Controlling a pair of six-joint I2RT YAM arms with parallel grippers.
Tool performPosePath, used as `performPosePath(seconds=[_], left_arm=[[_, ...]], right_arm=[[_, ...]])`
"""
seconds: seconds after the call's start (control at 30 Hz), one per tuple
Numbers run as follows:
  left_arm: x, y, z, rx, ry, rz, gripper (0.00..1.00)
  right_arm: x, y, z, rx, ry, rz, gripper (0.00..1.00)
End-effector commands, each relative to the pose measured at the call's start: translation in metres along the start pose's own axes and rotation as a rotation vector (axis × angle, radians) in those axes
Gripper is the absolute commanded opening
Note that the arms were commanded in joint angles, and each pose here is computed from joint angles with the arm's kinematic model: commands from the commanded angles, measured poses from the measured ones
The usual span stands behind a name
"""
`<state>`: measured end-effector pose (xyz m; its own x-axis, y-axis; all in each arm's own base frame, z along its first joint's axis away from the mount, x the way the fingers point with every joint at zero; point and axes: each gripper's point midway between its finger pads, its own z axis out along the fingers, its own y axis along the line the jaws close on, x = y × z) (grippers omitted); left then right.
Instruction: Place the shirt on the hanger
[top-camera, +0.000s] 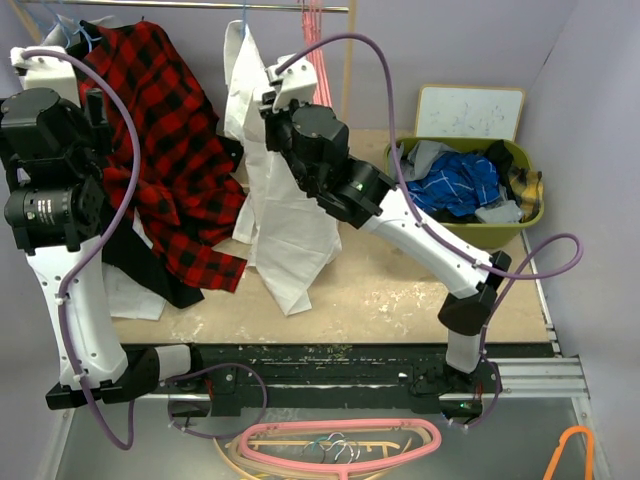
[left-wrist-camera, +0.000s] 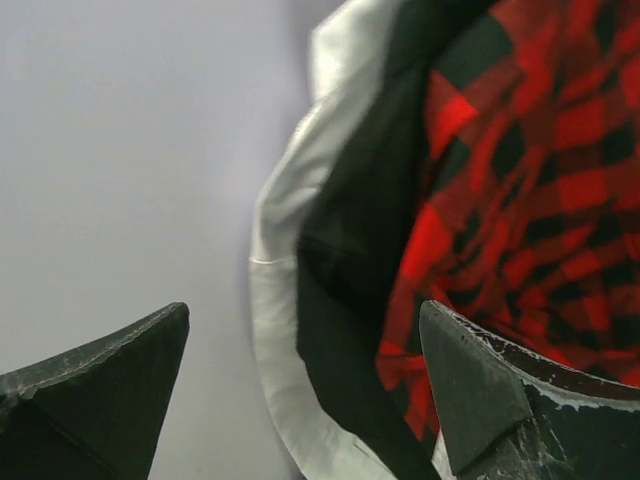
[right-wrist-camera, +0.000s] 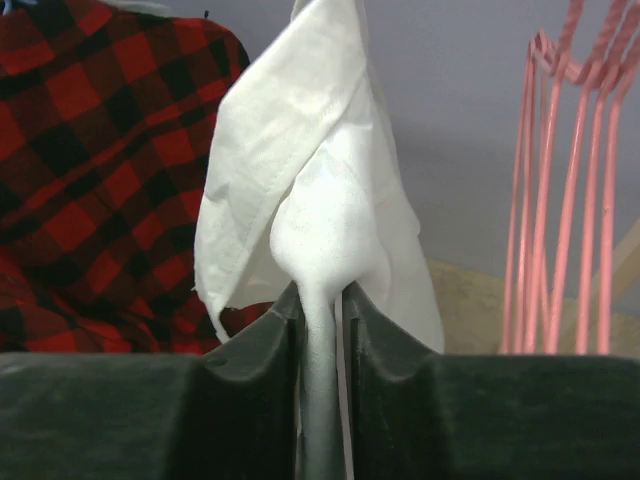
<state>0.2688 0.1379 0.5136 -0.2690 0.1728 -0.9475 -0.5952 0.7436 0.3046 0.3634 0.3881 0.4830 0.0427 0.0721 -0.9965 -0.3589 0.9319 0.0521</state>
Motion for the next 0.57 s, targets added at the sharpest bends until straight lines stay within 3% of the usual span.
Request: performPosePath(seconds=[0.0,0.03,0.07,0.27,0.53], left_arm=[[-0.007,-0.027,-0.012,0.191,-0.023,-0.023,0.99],[-0.009,-0.025,-0.014,0.193,-0.026,-0.023,0.99],[-0.011,-0.024,-0.015,0.192,-0.03,-0.023,0.99],[-0.01,-0.034,-0.021,0.265,-0.034,0.001,0.99],[0.006,-0.055,-0.025,0.363,-0.02,0.023,0.99]], right_arm=[[-0.043,0.015,-0.019,-0.147,-0.099,0.08,0.55],[-0.046,0.014,-0.026,-0.172,-0.108,0.082,0.91],[-0.049,0.013,-0.034,-0.198,-0.119,0.082,0.99],[-0.061,-0.015,-0.08,-0.238,-0.172,0.151,1.0],[-0.024,-0.056,-0.119,-0.169,-0.086,0.173,1.0]])
